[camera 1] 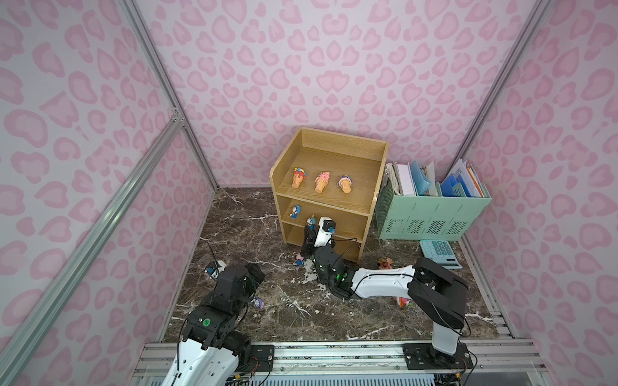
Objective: Organize plastic toys on shelves
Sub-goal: Place the plastic toy on the shelf.
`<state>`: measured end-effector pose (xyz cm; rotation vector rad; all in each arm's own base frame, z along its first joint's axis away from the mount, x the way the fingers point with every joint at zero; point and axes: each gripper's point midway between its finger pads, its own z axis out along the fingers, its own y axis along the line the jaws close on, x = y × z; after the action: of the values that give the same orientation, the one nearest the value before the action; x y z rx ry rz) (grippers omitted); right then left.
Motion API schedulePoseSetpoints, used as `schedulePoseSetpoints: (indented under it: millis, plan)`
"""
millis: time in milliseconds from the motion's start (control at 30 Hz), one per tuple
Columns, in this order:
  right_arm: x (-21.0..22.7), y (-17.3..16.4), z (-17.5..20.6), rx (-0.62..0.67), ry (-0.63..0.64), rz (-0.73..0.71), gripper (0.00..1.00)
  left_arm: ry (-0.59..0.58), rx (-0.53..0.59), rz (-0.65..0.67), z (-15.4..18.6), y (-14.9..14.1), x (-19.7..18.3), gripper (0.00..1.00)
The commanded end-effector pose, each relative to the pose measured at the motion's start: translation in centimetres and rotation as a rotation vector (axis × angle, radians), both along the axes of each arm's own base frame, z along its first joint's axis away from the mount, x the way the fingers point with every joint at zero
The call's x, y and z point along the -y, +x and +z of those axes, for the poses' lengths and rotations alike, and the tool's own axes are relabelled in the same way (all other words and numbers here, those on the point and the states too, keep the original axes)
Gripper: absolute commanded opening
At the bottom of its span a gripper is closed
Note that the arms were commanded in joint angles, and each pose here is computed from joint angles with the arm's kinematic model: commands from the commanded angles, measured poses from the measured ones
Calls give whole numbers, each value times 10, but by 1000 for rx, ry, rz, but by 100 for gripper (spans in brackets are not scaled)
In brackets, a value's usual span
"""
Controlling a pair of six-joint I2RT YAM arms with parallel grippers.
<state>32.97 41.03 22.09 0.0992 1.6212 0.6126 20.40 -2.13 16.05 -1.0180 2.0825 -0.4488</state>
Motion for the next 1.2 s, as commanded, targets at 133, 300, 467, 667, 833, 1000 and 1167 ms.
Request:
schedulePoseSetpoints:
  millis: [133,300,467,667,833,1000,1167]
  plan:
    - [3,27,6,12,31,-108,19,15,5,-28,2,-3,0,92]
    - [1,37,0,-8,25,-162,20,6,4,-34,0,-4,1,92]
    - [-2,41,-8,-34,17,-191,20,4,5,-34,1,-6,0,92]
    - [1,44,-22,-61,-11,-217,22,6,12,-26,4,-8,-2,92]
    - [4,48,-34,-90,-18,-225,26,7,16,-24,6,-10,-3,92]
    - [6,46,-36,-93,-23,-224,29,12,17,-18,8,-12,-5,93]
    - [8,44,-34,-93,-27,-219,30,3,16,-16,8,-13,-5,92]
